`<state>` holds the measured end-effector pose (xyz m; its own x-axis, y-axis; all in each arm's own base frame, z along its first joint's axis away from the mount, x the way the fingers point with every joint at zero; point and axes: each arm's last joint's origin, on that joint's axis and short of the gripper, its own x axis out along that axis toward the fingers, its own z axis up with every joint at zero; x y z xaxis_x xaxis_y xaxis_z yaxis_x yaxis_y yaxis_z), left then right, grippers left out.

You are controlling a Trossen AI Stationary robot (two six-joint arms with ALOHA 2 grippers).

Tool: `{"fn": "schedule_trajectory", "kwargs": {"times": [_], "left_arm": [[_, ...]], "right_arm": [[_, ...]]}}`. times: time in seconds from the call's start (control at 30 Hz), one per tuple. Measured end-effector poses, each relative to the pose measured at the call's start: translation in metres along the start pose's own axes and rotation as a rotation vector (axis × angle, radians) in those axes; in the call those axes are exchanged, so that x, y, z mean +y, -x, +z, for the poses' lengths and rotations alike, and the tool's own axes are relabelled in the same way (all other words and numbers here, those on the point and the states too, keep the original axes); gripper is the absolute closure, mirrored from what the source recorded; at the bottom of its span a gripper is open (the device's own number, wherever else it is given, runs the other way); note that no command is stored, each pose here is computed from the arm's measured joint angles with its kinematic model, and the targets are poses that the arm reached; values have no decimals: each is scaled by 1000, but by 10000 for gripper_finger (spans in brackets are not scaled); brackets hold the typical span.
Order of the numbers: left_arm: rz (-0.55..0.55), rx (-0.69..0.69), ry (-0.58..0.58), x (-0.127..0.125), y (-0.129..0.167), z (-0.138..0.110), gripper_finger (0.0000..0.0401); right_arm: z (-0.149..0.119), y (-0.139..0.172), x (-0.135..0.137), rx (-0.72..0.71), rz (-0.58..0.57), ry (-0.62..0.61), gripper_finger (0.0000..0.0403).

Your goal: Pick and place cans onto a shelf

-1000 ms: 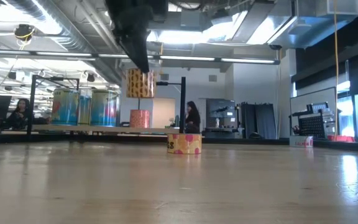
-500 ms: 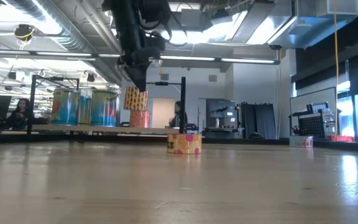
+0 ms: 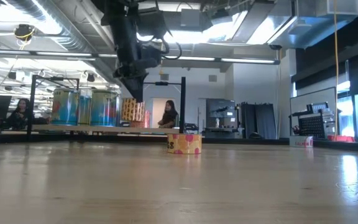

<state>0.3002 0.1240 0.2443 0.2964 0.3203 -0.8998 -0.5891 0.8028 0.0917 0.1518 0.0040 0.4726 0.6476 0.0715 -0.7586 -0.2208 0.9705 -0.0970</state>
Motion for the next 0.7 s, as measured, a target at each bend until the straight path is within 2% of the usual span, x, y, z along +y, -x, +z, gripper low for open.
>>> {"fn": "schedule_trajectory", "kwargs": {"times": [0.3, 0.4, 0.7], "left_arm": [[12, 8, -3, 7, -14, -8, 401], [-21, -7, -11, 7, -16, -7, 400], [-44, -86, -13, 4, -15, 0, 369]], "right_arm": [[0, 1, 0, -9, -1, 1, 324], [0, 1, 0, -10, -1, 1, 324], [0, 1, 0, -9, -1, 1, 324]]}}
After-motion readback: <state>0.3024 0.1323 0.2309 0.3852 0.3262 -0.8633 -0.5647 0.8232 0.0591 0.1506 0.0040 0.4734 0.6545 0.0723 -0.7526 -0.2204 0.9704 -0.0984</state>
